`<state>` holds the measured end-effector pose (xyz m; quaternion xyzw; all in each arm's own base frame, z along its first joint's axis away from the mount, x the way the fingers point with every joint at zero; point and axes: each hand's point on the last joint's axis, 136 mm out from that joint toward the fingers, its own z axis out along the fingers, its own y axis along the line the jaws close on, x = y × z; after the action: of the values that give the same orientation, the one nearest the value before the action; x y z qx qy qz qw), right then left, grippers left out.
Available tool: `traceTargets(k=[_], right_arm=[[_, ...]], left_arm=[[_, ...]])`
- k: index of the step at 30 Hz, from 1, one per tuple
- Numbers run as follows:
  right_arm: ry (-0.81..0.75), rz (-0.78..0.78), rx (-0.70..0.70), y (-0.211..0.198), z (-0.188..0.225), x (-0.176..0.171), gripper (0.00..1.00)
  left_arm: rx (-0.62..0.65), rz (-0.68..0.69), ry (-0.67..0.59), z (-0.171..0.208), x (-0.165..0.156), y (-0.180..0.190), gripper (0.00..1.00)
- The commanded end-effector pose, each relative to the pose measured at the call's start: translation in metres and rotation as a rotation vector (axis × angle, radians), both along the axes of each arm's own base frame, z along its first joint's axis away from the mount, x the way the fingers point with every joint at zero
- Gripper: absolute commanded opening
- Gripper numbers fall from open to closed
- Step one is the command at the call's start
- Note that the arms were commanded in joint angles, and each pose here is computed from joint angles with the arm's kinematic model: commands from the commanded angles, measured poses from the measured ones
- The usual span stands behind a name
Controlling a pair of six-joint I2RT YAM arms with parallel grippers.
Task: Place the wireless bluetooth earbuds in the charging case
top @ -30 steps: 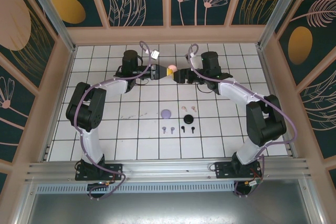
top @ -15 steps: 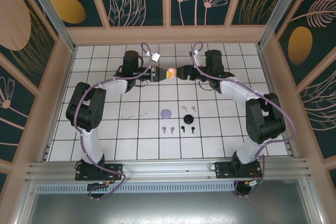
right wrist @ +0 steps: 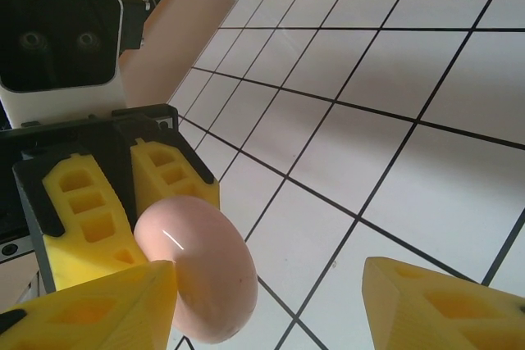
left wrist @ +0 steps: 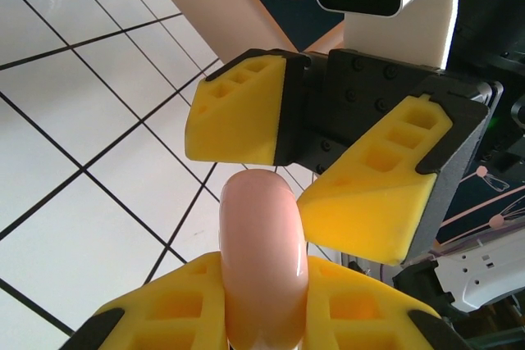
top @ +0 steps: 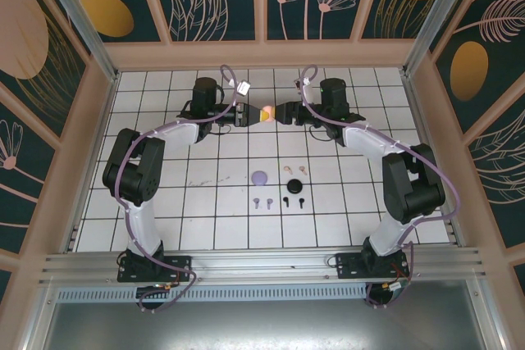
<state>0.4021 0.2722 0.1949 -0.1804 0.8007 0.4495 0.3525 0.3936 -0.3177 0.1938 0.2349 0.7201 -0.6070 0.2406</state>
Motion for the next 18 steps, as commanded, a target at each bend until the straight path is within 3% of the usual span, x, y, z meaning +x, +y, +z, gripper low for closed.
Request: traceTargets(k=[1, 18], right_arm=[[0.007, 0.026, -0.007, 0.003, -0.011, -0.005, 0.62], [0.115, -0.070, 0.018, -0.019, -0.036, 0.023, 0.55]], left_arm=[[-0.039, -0.019, -0.103, 0.037, -0.002, -0.002, 0.00], [-0.058, -0.021, -0.129, 0.050, -0.015, 0.002, 0.00]])
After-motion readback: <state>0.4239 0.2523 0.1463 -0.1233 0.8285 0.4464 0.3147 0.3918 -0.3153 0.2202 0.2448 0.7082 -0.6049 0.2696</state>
